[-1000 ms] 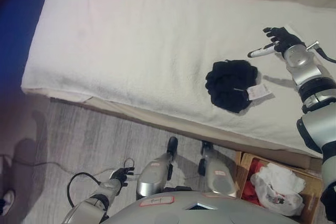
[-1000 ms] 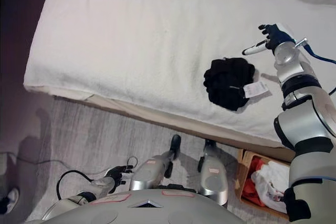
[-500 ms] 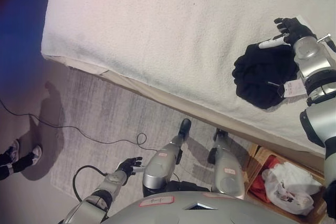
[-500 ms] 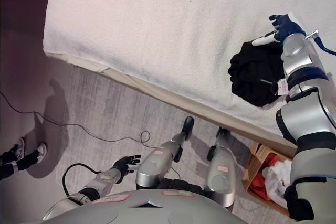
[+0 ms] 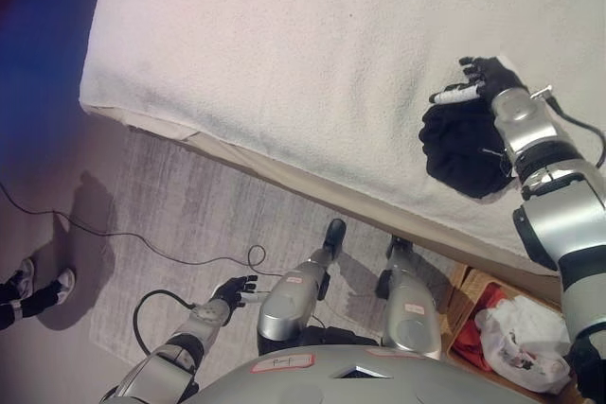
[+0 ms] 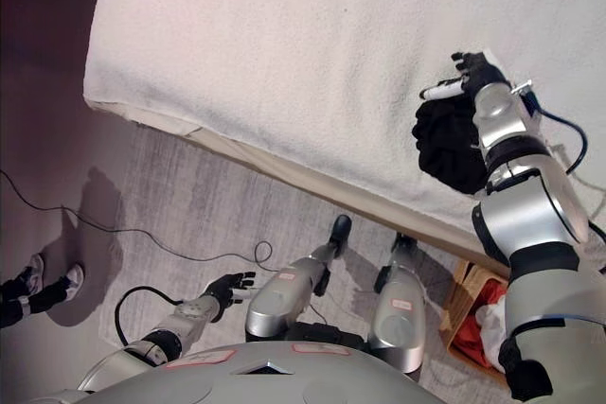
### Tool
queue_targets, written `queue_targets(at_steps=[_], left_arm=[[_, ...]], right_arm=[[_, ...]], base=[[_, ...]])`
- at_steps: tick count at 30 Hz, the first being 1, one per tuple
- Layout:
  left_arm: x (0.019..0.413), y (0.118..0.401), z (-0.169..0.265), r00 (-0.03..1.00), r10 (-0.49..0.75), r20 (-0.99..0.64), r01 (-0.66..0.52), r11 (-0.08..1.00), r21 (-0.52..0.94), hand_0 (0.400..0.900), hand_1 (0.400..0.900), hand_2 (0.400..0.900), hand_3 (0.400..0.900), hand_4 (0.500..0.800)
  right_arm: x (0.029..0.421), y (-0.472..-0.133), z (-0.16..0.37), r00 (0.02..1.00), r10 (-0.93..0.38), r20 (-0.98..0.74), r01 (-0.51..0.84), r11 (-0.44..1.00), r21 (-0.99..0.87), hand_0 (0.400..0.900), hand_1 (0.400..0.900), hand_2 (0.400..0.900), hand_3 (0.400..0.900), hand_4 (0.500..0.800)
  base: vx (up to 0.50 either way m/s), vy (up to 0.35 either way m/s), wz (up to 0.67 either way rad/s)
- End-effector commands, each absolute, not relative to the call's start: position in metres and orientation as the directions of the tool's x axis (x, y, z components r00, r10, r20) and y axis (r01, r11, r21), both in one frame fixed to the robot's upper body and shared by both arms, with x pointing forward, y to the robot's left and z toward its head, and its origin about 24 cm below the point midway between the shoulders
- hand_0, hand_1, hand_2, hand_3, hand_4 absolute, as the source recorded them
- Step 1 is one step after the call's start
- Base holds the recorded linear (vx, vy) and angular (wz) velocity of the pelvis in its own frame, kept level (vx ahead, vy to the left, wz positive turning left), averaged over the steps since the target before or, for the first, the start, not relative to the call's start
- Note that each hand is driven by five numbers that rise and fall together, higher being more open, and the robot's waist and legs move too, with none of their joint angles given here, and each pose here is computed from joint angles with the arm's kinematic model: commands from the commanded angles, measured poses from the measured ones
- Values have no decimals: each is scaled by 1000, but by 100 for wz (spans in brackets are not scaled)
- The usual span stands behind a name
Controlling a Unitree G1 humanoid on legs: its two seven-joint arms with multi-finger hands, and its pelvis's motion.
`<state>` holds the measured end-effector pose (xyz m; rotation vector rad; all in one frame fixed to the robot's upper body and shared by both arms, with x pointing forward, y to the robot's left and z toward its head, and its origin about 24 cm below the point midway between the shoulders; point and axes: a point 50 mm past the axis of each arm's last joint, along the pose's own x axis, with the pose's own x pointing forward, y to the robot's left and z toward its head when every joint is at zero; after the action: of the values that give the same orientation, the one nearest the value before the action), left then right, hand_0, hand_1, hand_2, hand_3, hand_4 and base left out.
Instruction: Put the clothes on the bed into the basket.
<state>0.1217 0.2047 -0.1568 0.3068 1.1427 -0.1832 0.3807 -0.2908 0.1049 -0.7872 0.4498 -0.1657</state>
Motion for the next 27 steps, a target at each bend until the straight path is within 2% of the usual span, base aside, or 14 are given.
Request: queue_targets(at_steps=[1,19,20,21,22,23,27], left_arm=[[88,232,-163,276,107,-955,345,917,202,900,900,900,900,800],[93,228,-163,283,107,-953,336,920,203,900,900,900,900,800],[93,228,-163,283,106,-953,336,920,203,900,900,900,900,800],[93,227,-163,284,105,-953,336,920,201,900,900,900,900,800],[93,227,-163,284,105,-953,334,921,201,900,900,900,900,800],[93,228,-163,284,106,-953,334,921,202,900,900,900,900,800],[94,226,-163,286,105,-953,331,922,201,900,900,900,900,800]], right_arm=[[379,-294,102,883,-335,-329,9,714,-700,900,900,900,900,800],[355,-305,62,812,-382,-441,9,764,-645,900,900,900,900,800],[355,-305,61,811,-383,-442,10,764,-645,798,798,798,798,739],[354,-305,60,808,-385,-446,10,766,-642,569,569,569,569,601],[354,-305,60,809,-383,-446,8,766,-643,537,537,537,537,582],[355,-305,60,808,-381,-449,2,764,-645,400,400,400,400,500],[354,-302,57,806,-375,-458,-10,765,-644,400,400,400,400,500]], base=[[17,0,-4],[8,2,-4],[-3,11,-5],[-3,11,-6],[-3,9,-5],[-1,6,-6],[-4,4,-6]])
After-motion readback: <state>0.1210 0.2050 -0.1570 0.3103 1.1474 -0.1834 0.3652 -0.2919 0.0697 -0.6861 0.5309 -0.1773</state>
